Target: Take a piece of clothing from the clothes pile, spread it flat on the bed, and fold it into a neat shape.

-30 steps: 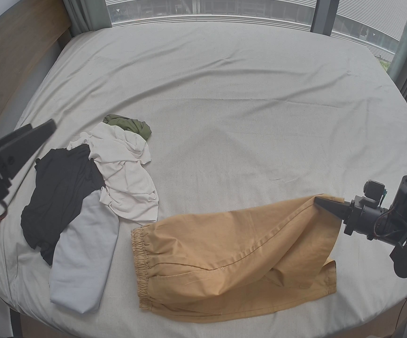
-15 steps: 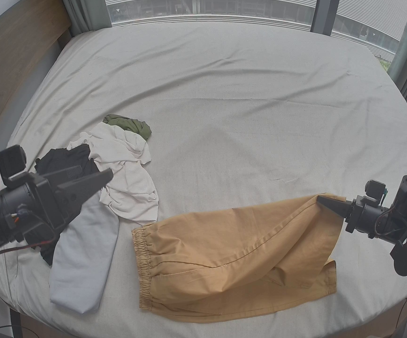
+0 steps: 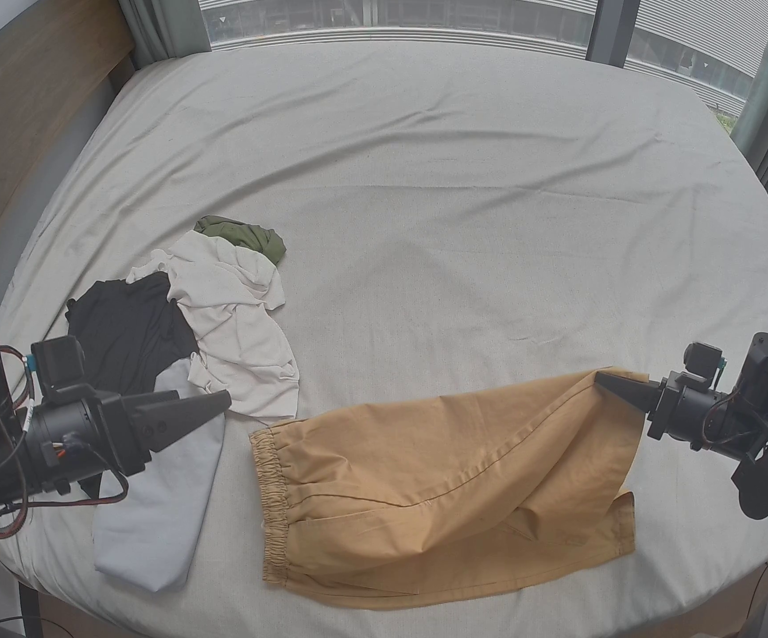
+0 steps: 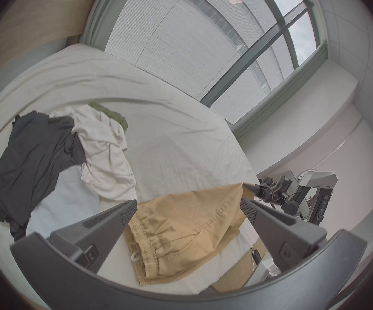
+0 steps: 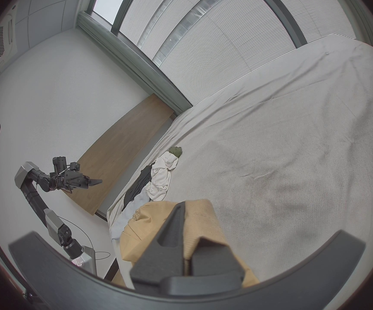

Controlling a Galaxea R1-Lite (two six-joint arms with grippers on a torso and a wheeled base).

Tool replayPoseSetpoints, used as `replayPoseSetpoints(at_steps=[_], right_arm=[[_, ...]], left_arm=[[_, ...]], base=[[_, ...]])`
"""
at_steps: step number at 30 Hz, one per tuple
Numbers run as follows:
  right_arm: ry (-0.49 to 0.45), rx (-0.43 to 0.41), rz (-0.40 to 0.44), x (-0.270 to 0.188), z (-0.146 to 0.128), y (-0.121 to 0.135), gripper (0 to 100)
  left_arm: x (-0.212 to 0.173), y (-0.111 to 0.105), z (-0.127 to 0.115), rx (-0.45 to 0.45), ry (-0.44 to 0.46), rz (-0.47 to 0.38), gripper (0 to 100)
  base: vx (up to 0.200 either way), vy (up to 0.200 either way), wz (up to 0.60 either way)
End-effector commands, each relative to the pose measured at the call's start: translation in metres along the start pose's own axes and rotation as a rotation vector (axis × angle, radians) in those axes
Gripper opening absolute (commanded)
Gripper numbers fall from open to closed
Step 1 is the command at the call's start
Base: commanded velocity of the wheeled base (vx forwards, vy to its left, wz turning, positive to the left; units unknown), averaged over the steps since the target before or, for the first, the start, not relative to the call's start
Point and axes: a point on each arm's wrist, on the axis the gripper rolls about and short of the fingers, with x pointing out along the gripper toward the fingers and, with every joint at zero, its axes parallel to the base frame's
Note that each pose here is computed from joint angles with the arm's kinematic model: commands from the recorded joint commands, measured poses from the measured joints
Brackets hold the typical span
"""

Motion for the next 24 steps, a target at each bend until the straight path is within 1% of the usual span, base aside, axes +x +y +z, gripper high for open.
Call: replayPoseSetpoints(at_steps=[1,4,6,9,18,24], right_arm=[[0.006,0.002,0.003,0.001,-0.002,0.000,0],[0.003,0.001,0.004,0.002,-0.001,0.000,0],[-0.001,-0.003,0.004,0.003,0.000,0.000,0],[0.001,0.001,-0.002,0.004,-0.001,-0.003,0],[-0.010,-0.005,-0.004,0.004,0.002,-0.005,0],[-0.009,-0.007,-0.001,0.005,0.002,-0.004,0]], left_arm=[[0.008,0.008,-0.011,-0.030,0.063,0.021,100],[0.012,0.011,-0.017,-0.055,0.093,0.027,100],[0.019,0.017,-0.025,-0.086,0.147,0.028,100],[0.025,0.021,-0.030,-0.105,0.185,0.027,100],[0.032,0.027,-0.040,-0.127,0.244,0.040,100],[0.040,0.033,-0.048,-0.153,0.300,0.044,100]], base=[[0.000,0.000,0.00],[0.000,0.000,0.00],[0.000,0.000,0.00],[0.000,0.000,0.00],[0.000,0.000,0.00],[0.000,0.000,0.00]])
